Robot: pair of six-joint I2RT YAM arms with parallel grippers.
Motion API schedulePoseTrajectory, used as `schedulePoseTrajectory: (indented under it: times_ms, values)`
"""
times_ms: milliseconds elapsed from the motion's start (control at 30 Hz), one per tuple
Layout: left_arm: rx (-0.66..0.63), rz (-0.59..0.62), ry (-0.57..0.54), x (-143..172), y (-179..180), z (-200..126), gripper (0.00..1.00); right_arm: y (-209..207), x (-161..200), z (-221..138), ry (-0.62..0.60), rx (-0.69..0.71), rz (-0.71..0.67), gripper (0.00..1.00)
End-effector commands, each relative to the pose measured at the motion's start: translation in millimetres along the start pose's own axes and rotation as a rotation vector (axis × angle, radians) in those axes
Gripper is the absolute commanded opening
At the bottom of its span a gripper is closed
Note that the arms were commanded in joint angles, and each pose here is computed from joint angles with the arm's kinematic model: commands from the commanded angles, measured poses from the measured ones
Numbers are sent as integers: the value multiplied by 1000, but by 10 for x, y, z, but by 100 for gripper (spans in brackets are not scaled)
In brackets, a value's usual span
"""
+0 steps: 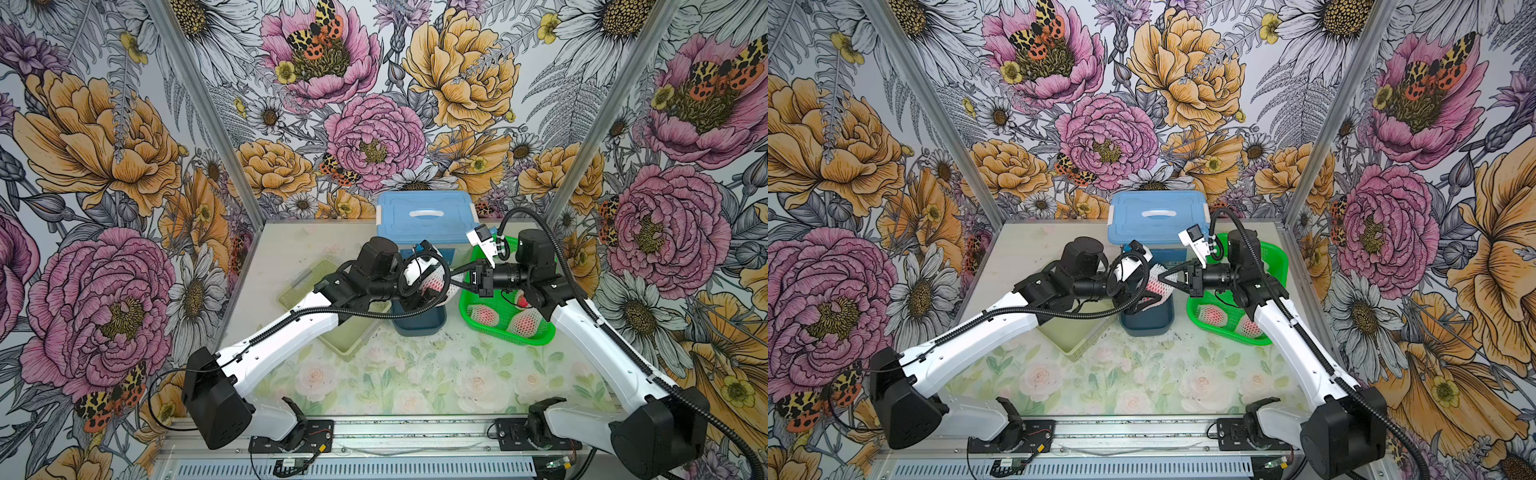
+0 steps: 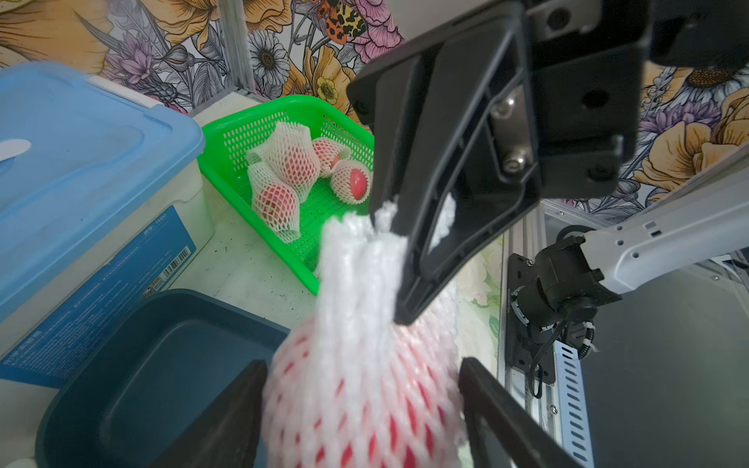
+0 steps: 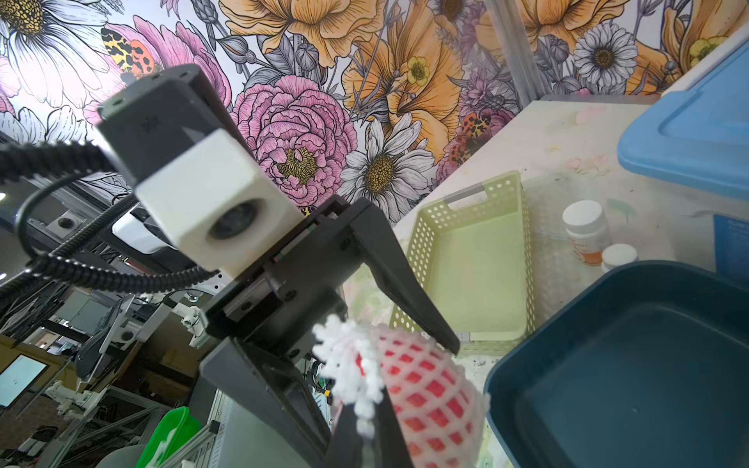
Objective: Remove foam nets from apples
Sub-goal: Remove the foam net from the apple.
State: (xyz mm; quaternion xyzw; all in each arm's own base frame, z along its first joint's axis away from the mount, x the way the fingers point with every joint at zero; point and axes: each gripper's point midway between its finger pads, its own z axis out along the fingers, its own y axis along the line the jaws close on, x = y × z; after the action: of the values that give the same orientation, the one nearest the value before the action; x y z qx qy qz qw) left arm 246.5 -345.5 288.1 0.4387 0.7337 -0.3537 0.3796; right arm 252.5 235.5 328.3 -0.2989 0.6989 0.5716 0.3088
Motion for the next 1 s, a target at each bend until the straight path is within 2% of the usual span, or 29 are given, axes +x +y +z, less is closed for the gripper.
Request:
schedulePoseTrajectory:
  times_ms: [0, 133, 233, 267, 367, 767, 833, 967]
  values:
    - [35, 1, -5, -56, -41, -43, 73, 187, -95, 50, 5, -49, -77, 10]
    - [36, 1, -8, -76, -31, -39, 77, 230, -66, 135, 25, -68, -90, 9]
    - [29, 2, -9, -84, -26, -44, 92, 185, -29, 182, 36, -68, -79, 2]
    - [26, 3, -12, -92, -24, -53, 95, 178, -17, 193, 39, -69, -77, 1]
    - [10, 12, -21, -118, -9, -87, 96, 154, 5, 218, 46, -70, -72, 0]
    - [-11, 20, -30, -127, 31, -136, 56, 101, 31, 281, 61, -68, -51, 2]
    - [-19, 21, -29, -120, 48, -139, 55, 100, 31, 291, 62, -68, -53, 2]
    - [-23, 19, -27, -116, 61, -138, 62, 97, 10, 284, 52, -48, -70, 2]
